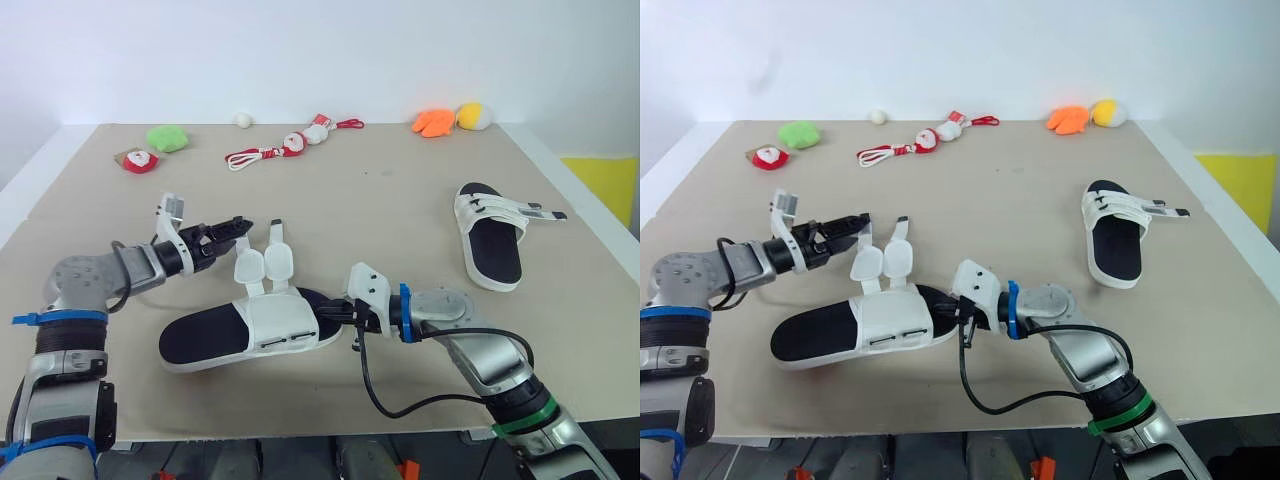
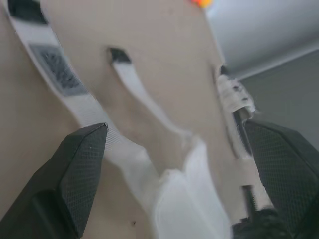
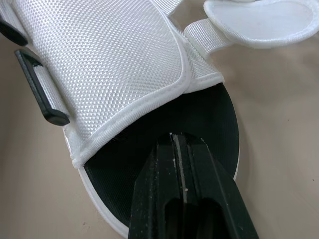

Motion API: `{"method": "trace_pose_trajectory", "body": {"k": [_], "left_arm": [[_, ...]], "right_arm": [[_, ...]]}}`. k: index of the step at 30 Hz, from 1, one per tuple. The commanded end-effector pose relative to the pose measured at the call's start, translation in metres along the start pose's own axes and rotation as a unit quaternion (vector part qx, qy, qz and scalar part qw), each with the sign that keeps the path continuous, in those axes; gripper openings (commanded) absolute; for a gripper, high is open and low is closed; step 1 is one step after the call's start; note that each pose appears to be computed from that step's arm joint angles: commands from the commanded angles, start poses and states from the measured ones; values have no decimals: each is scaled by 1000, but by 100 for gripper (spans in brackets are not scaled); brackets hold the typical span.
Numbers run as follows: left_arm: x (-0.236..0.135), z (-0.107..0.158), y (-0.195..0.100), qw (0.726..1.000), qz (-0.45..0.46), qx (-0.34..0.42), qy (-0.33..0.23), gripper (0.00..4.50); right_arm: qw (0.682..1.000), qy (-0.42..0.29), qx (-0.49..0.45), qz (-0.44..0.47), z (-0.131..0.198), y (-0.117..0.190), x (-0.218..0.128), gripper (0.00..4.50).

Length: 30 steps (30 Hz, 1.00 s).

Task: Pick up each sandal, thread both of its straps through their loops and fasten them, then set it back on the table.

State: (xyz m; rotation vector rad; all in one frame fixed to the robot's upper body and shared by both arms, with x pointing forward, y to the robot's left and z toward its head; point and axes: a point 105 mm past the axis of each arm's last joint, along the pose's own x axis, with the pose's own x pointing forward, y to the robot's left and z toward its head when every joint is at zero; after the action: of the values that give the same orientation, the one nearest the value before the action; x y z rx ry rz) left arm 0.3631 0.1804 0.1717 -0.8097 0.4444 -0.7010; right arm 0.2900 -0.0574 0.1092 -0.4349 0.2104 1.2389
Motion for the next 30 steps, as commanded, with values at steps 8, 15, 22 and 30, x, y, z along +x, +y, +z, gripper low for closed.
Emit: {"method": "trace_pose_trajectory", "body": {"k": [8,15,22,30], "left_arm": [[-16,-18,6,998,4,-57,30,450],[18,-17,22,995,21,-95,8,450],[35,4,29,997,26,-61,-42,397],[30,15,-18,976,-55,206,-43,79]], "right_arm": [[1000,20,11,2,-8,-7,-4,8],[1000,16,7,3,-4,-6,-2,8],[1000,12,6,1,0,-5,-4,0],[1000,12,4,3,0,-2,-5,0]]}}
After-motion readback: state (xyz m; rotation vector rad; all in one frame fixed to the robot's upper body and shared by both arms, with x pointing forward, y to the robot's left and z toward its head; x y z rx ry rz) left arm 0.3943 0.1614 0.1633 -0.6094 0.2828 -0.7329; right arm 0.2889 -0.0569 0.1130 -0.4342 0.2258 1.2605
